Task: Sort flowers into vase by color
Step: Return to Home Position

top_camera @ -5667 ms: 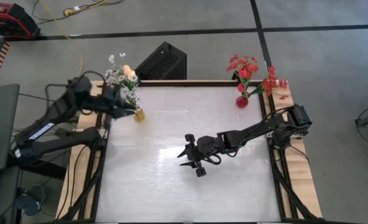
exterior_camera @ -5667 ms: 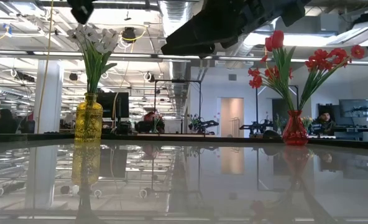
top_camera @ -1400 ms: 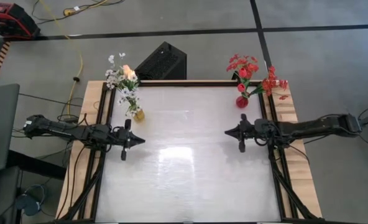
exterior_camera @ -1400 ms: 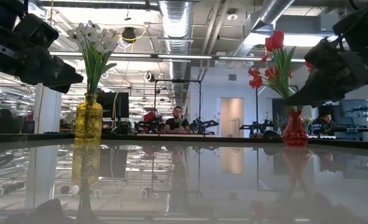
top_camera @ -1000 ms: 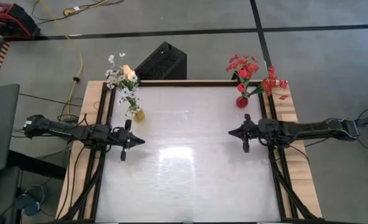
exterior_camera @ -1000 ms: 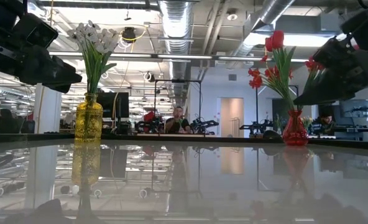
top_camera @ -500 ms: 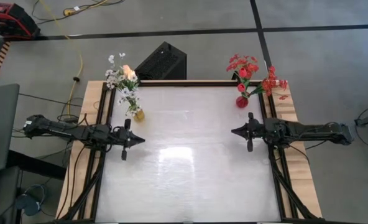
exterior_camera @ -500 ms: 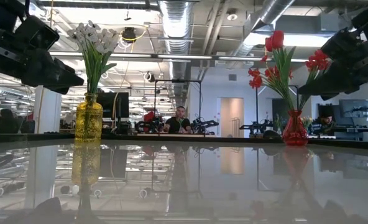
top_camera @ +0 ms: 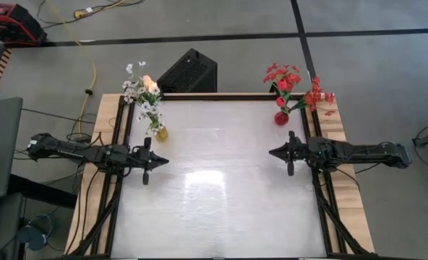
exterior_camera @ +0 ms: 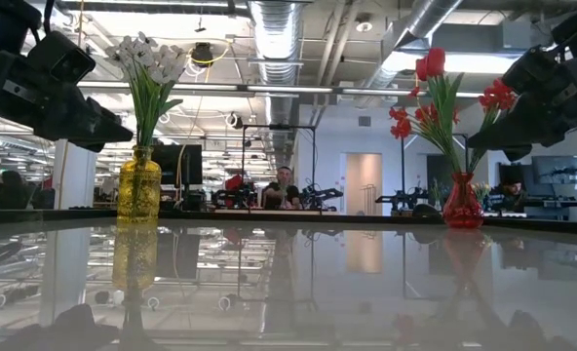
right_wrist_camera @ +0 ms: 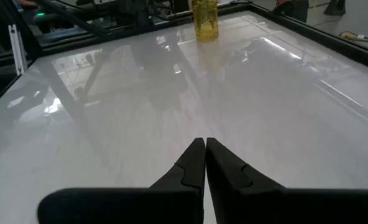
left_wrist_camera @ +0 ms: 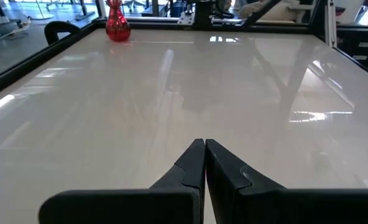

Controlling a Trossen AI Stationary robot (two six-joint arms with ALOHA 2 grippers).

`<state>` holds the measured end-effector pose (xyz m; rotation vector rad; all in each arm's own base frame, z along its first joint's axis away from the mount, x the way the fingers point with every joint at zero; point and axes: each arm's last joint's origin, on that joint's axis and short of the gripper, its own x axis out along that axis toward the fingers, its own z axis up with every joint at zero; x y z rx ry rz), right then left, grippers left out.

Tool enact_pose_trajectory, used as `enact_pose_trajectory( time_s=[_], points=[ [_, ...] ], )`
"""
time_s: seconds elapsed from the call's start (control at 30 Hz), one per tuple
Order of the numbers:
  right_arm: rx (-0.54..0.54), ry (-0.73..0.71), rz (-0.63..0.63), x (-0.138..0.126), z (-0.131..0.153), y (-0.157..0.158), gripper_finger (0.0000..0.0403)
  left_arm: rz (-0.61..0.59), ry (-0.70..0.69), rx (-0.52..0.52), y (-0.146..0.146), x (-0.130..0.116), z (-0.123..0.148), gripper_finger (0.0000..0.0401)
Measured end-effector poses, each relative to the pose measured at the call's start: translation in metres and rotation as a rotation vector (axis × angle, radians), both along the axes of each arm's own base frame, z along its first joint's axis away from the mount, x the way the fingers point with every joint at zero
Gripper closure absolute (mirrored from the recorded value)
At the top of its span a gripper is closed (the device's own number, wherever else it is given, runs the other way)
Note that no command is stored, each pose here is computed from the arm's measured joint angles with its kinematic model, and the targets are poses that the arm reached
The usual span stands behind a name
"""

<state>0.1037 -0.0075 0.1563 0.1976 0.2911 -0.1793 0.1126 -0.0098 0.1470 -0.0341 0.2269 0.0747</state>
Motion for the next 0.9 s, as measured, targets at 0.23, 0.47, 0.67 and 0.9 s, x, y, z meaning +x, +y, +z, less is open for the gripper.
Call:
enact_pose_trajectory(
  time_s=[0.23,0.47,0.67,0.9],
  points=[
    [0.0,0.0,0.0,0.0,-0.0001,0.0,0.036,0.0,0.0,0.0,0.0,0.0,-0.0001,0.0401],
    [0.001,0.0,0.0,0.0,-0.0002,0.0,0.036,-0.002,0.0,0.009,0.0,0.0,-0.0001,0.0401],
    [0.001,0.0,0.001,0.0,-0.0002,0.0,0.0359,-0.008,0.002,0.033,0.0,0.0,0.0,0.0401],
    [0.001,0.0,0.001,0.0,-0.0003,0.0,0.0359,-0.007,0.001,0.027,0.0,0.0,0.0,0.0401]
  ],
)
